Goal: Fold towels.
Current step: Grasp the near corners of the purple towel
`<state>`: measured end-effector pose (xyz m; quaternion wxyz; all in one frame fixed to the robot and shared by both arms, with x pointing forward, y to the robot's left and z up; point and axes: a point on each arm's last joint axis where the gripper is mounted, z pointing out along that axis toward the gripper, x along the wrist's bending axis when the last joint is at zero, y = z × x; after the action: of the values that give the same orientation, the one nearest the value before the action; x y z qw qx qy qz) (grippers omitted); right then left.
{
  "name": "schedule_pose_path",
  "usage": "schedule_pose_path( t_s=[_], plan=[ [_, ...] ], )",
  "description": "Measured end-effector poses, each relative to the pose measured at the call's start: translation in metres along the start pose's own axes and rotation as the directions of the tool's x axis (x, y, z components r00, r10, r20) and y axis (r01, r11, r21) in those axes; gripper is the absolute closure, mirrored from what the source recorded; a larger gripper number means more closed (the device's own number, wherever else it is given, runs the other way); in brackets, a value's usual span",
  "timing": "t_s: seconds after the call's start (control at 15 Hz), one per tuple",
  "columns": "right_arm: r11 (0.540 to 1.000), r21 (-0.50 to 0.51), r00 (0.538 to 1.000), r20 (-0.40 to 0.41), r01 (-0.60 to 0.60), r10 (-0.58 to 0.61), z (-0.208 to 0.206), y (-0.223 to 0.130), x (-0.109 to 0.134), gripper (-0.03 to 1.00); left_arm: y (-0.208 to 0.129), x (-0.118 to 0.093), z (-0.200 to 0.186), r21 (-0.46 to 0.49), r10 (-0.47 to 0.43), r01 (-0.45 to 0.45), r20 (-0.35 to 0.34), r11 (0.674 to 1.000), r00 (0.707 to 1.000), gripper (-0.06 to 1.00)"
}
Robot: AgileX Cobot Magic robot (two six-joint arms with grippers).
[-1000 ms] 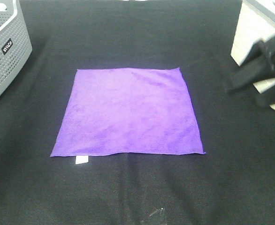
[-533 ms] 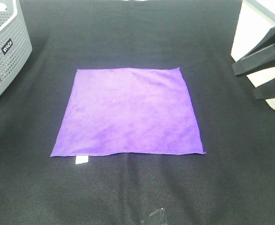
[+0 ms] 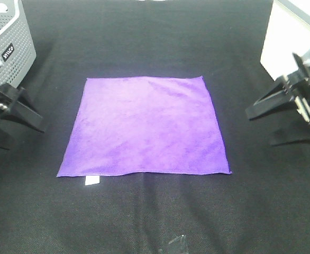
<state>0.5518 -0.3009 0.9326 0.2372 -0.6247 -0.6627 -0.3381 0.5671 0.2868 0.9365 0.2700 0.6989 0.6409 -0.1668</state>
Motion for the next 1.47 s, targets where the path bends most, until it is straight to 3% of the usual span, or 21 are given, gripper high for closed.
schedule_pose_path(
  t_s=[0.33,0.6,0.87,1.27,1.47],
  plan=[
    [0.999,-0.038,0.996,0.083,-0.024,0.027,0.011,0.005,-0.022,0.01,0.016,0.022,0.028,0.045,-0.038,0.037,0.025,0.998,0.999,-0.04],
    [0.999,-0.026,0.998,0.06,-0.033,0.035,0.025,0.005,-0.037,0.02,0.021,0.021,0.053,0.083,-0.021,0.017,0.048,0.996,0.999,-0.03],
    [0.996,-0.012,0.993,0.073,-0.087,0.087,0.041,0.003,-0.057,0.04,0.019,0.029,0.066,0.111,-0.059,0.051,0.064,0.992,0.996,-0.02],
    [0.996,-0.022,0.992,0.085,-0.088,0.09,0.042,0.004,-0.058,0.08,0.02,0.029,0.068,0.112,-0.066,0.057,0.071,0.992,0.995,-0.02],
    [0.999,-0.006,0.992,0.118,-0.033,0.033,0.059,0.009,-0.045,0.1,0.021,0.026,0.071,0.114,-0.092,0.084,0.06,0.99,0.994,-0.02]
  ],
)
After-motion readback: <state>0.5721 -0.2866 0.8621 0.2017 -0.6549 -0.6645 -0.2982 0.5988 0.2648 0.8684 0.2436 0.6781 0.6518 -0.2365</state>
